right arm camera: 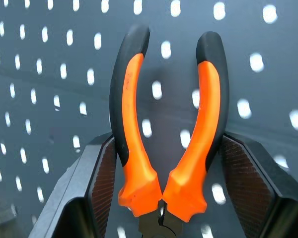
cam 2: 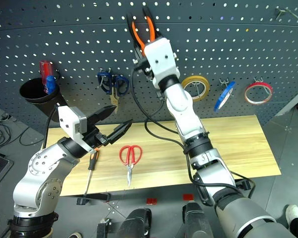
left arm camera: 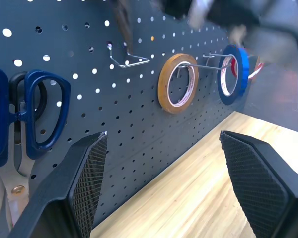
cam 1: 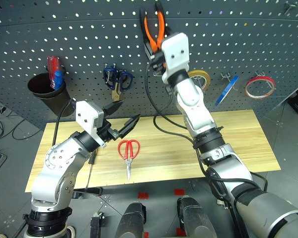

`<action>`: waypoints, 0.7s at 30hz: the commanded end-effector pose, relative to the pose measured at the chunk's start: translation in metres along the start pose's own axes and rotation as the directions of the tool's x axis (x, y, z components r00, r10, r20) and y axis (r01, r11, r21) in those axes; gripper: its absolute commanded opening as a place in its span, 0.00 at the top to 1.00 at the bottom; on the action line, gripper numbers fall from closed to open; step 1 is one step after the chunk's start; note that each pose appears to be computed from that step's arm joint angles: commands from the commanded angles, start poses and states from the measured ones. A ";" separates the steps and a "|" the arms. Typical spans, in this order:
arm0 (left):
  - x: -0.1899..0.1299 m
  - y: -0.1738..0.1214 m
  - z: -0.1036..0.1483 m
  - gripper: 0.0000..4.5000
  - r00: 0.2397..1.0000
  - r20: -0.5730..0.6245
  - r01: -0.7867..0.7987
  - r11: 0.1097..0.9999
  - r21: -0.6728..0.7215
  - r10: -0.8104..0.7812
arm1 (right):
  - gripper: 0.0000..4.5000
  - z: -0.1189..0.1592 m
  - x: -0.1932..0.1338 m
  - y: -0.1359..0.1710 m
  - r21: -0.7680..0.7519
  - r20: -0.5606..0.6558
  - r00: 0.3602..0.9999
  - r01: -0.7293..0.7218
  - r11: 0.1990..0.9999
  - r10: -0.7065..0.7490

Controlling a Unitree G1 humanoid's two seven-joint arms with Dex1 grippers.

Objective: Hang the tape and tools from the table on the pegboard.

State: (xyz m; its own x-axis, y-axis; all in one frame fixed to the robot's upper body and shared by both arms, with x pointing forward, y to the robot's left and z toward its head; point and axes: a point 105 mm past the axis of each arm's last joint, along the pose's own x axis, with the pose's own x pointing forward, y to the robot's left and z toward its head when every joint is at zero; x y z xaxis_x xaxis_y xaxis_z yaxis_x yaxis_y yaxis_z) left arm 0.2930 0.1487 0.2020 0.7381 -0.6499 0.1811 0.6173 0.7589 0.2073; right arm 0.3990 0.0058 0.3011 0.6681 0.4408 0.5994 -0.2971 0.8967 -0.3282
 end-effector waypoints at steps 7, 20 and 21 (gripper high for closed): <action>0.006 0.005 0.003 0.16 0.999 0.030 -0.047 0.997 0.054 0.045 | 0.37 -0.014 -0.015 0.012 0.040 -0.057 0.998 -0.004 0.999 0.006; 0.008 0.011 -0.040 0.16 0.984 -0.132 -0.118 0.993 -0.006 0.116 | 0.01 -0.065 -0.066 0.015 0.341 -0.491 0.843 -0.046 0.939 0.220; 0.007 0.011 -0.044 0.12 0.980 -0.152 -0.130 0.991 -0.013 0.126 | 0.00 -0.063 -0.073 0.015 0.353 -0.500 0.833 -0.054 0.934 0.237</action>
State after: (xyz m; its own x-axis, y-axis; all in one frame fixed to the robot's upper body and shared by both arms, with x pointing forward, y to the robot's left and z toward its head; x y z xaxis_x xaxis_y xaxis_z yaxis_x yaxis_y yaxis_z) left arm 0.3180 0.1547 0.1648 0.8360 -0.5446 0.0676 0.5263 0.8305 0.1821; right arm 0.4034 -0.0202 0.1886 0.8629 0.5048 0.0234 -0.5015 0.8612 -0.0822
